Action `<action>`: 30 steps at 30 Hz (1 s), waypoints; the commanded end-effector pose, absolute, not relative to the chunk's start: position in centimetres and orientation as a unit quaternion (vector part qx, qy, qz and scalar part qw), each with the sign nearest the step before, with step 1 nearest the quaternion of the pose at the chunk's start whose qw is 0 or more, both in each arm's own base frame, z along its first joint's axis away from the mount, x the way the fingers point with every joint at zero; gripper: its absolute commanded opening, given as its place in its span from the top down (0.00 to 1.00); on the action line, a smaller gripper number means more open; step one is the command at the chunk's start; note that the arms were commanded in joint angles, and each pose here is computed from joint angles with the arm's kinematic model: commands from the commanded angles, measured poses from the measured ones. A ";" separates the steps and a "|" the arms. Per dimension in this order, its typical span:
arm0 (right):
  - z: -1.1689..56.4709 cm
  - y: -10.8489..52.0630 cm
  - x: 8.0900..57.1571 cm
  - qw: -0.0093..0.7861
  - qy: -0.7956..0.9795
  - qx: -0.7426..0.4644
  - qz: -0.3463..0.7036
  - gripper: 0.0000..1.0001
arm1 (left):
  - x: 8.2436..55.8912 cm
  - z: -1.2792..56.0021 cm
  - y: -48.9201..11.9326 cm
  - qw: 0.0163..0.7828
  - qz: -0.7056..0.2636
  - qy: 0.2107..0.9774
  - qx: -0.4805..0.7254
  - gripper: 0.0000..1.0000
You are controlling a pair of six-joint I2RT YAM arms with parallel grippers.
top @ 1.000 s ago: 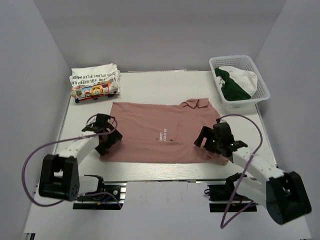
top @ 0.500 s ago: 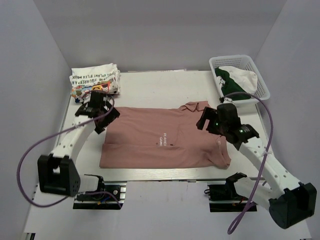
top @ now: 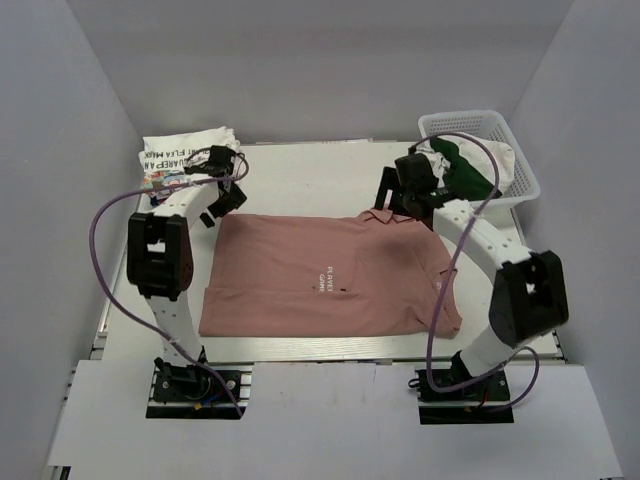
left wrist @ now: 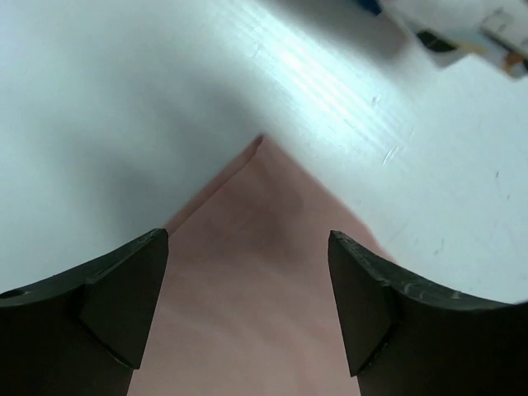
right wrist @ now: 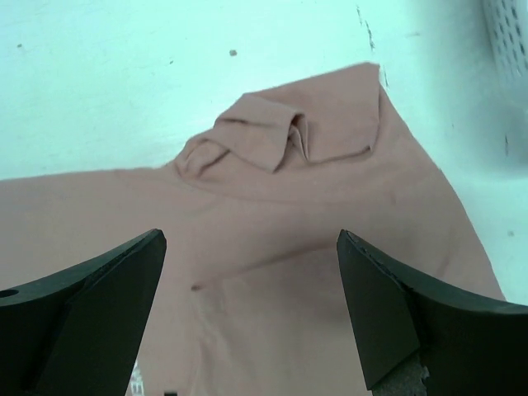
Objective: Fold and stack the t-shirts
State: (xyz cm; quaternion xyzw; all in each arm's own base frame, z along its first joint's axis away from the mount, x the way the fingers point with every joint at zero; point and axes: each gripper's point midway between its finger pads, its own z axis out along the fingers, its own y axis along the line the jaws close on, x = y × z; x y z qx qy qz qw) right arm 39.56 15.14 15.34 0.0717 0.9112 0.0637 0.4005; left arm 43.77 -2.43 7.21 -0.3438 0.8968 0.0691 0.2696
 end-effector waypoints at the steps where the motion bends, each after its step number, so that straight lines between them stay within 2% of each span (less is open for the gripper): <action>1: 16.5 15.2 42.7 0.431 0.899 0.060 0.042 0.10 | 45.9 8.1 -1.1 0.292 0.093 0.887 -0.346 0.13; 3: 14.0 15.1 43.6 0.409 0.911 0.056 0.023 0.10 | 47.1 8.0 -1.3 0.296 0.091 0.886 -0.346 0.13; 11: 9.5 16.3 47.2 0.370 0.928 0.051 -0.001 0.10 | 49.3 4.7 -1.8 0.281 0.092 0.888 -0.353 0.29; 14: 7.1 16.2 47.8 0.355 0.933 0.058 -0.012 0.10 | 49.4 3.4 -1.5 0.264 0.095 0.892 -0.354 0.40; 15: 7.1 16.1 48.2 0.359 0.931 0.061 -0.014 0.10 | 48.9 2.5 -1.7 0.251 0.096 0.897 -0.352 0.48; 17: 6.5 16.2 48.8 0.359 0.931 0.064 -0.015 0.10 | 48.6 1.5 -1.9 0.247 0.089 0.899 -0.351 0.58; 18: 6.4 16.2 49.0 0.360 0.931 0.064 -0.016 0.10 | 47.8 1.1 -1.8 0.239 0.093 0.901 -0.350 0.70; 20: 6.1 16.0 49.3 0.360 0.930 0.068 -0.026 0.10 | 47.4 0.7 -1.8 0.233 0.097 0.902 -0.349 0.84; 21: 6.0 15.9 49.4 0.361 0.930 0.070 -0.029 0.11 | 47.4 0.7 -1.8 0.233 0.097 0.902 -0.349 0.98; 23: 5.7 15.4 49.7 0.364 0.928 0.077 -0.034 0.15 | 47.4 0.7 -1.9 0.232 0.093 0.903 -0.349 1.00; 26: 5.9 15.3 50.1 0.373 0.923 0.085 -0.034 0.43 | 47.3 1.3 -1.9 0.236 0.090 0.902 -0.349 1.00; 27: 5.7 14.9 49.9 0.372 0.923 0.087 -0.039 0.54 | 47.4 1.7 -2.0 0.240 0.088 0.901 -0.350 1.00; 28: 5.7 14.8 50.1 0.377 0.922 0.086 -0.038 0.71 | 47.4 2.5 -1.8 0.252 0.087 0.897 -0.352 1.00; 30: 6.1 14.8 49.9 0.378 0.921 0.085 -0.033 0.89 | 47.4 3.3 -1.6 0.266 0.087 0.894 -0.350 1.00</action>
